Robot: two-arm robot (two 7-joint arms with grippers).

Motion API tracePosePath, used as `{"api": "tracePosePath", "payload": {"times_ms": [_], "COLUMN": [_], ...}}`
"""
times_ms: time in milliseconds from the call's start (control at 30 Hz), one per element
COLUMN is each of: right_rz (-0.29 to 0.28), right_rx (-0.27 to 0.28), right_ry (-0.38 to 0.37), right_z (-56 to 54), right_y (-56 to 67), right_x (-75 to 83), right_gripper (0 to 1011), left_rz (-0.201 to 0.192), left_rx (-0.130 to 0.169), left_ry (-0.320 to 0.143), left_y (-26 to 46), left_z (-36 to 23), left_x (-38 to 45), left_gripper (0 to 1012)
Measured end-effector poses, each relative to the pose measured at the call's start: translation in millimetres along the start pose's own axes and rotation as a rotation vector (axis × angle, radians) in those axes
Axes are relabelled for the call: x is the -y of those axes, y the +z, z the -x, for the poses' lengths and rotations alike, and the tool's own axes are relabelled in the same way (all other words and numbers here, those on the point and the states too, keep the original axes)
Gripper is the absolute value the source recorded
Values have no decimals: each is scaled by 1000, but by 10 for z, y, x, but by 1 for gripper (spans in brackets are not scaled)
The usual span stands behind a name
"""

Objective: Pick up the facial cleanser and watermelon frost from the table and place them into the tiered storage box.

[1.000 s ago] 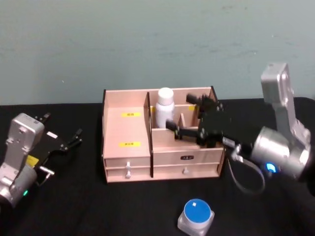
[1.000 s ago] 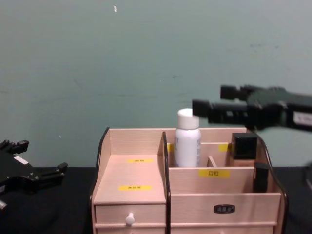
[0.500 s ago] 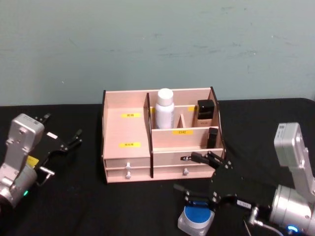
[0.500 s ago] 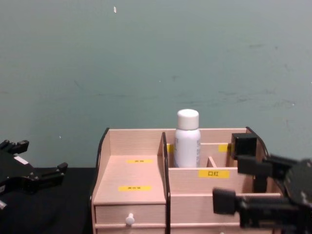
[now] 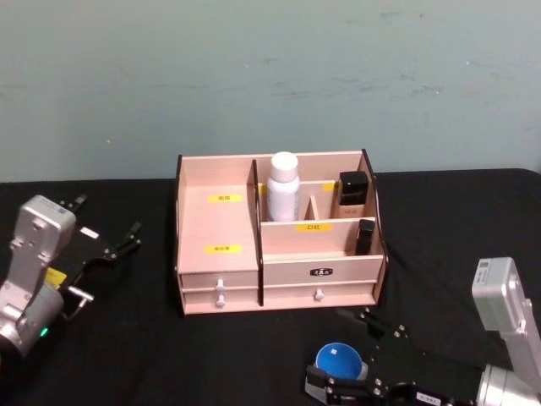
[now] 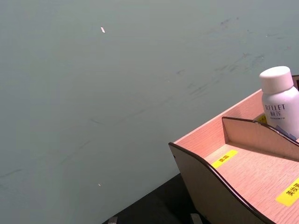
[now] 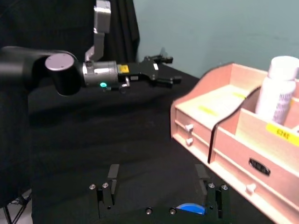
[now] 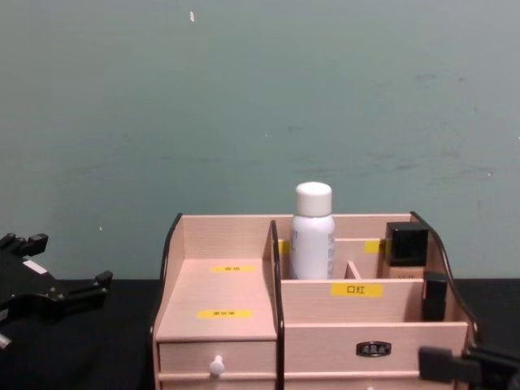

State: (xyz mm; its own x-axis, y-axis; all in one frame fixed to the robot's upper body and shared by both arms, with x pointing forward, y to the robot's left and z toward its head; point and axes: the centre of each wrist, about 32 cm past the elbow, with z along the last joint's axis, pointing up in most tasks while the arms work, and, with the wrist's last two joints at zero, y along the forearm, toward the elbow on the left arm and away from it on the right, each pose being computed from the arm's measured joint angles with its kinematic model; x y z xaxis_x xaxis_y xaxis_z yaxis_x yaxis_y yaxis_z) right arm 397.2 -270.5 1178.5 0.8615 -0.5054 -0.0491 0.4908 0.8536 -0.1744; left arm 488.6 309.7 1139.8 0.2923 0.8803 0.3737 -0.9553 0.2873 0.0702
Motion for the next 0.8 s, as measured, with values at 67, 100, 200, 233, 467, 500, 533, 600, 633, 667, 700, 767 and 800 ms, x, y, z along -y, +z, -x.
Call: {"api": "tracePosePath", "payload": {"times_ms": [67,100,200,233,467,500,533,600,633,667,700,767,800], "right_rz": [11,22,45,50,91,94,101,104,106,109,110,112,113], "right_rx": [-9,-16,-25,-27,-41,-43,-45,-46,-46,-48,-49,-50,-49], "right_ry": [-6,-11,-20,-22,-35,-37,-44,-51,-55,-62,-65,-73,-80], "right_z": [8,15,32,37,90,93,97,95,92,82,78,60,42], "right_y": [-15,-24,-31,-33,-41,-43,-50,-55,-57,-68,-74,-89,-96], "right_x": [17,34,63,70,129,135,148,158,163,168,169,166,161], "right_gripper": [1002,1003,1002,1002,1002,1002,1002,1003,1002,1002,1003,1003,1002], "left_rz": [0,0,0,0,0,0,0,0,0,0,0,0,0], "left_rx": [0,0,0,0,0,0,0,0,0,0,0,0,0], "left_ry": [0,0,0,0,0,0,0,0,0,0,0,0,0], "left_y": [0,0,0,0,0,0,0,0,0,0,0,0,0], "left_z": [0,0,0,0,0,0,0,0,0,0,0,0,0], "left_x": [0,0,0,0,0,0,0,0,0,0,0,0,0], "left_gripper": [1010,1009,1010,1009,1010,1010,1010,1010,1010,1009,1010,1010,1010]}}
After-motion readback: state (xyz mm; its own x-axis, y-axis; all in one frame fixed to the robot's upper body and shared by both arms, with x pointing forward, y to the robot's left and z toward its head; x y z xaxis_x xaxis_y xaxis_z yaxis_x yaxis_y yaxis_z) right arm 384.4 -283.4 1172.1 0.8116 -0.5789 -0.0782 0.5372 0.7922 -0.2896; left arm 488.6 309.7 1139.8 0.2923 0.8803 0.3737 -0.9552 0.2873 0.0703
